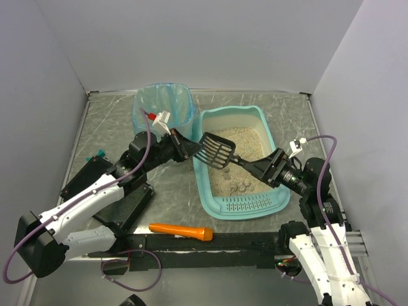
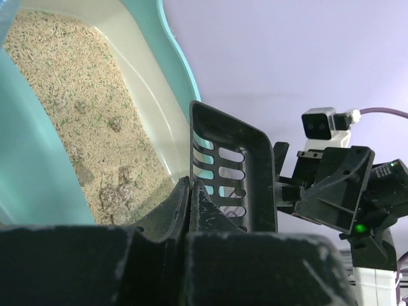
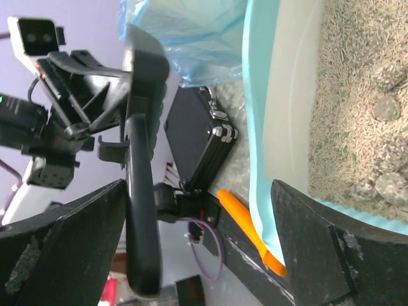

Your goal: Clean the litter box

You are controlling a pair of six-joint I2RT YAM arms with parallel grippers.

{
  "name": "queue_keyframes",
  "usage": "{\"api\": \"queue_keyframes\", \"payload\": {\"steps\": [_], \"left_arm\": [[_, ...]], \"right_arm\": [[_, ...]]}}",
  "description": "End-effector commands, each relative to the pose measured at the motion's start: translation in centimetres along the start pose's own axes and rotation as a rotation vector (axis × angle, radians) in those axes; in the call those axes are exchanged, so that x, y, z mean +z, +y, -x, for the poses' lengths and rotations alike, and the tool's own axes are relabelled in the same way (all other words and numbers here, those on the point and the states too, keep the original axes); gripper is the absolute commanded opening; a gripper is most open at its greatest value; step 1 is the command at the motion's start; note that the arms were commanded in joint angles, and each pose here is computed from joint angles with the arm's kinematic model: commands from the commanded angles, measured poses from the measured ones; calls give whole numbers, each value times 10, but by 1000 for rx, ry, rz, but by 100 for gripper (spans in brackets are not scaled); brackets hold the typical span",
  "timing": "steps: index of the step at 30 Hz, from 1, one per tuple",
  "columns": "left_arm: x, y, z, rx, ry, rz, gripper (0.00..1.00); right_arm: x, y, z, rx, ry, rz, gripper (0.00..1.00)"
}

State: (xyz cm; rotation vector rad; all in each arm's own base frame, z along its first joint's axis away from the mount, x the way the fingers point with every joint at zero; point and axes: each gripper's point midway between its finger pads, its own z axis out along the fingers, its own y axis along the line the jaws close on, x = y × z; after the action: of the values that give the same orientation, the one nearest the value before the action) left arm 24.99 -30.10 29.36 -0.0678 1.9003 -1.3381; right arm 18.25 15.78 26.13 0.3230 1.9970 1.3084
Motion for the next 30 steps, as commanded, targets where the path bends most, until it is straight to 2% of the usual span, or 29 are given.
{"api": "queue_keyframes", "payload": {"steps": [1, 6, 8, 12, 15, 24, 30], "left_arm": [[0, -31, 29, 3, -89, -78, 1], [6, -23, 28, 0, -89, -54, 1], [7, -21, 29, -5, -98, -51, 1], [8, -19, 30, 8, -99, -35, 1], [8, -18, 30, 9, -108, -40, 1], [10, -22, 25, 20, -81, -70, 1], [14, -19, 21, 2, -73, -76, 1]], "right_arm": [[1, 18, 17, 34, -87, 75, 91], [4, 21, 19, 98, -97, 121, 83], [4, 22, 15, 134, -84, 132, 76], [0, 24, 20, 129, -130, 141, 73], [0, 26, 23, 127, -141, 139, 65], [0, 33, 33, 120, -171, 156, 63], [0, 41, 36, 137, -180, 198, 52]]}}
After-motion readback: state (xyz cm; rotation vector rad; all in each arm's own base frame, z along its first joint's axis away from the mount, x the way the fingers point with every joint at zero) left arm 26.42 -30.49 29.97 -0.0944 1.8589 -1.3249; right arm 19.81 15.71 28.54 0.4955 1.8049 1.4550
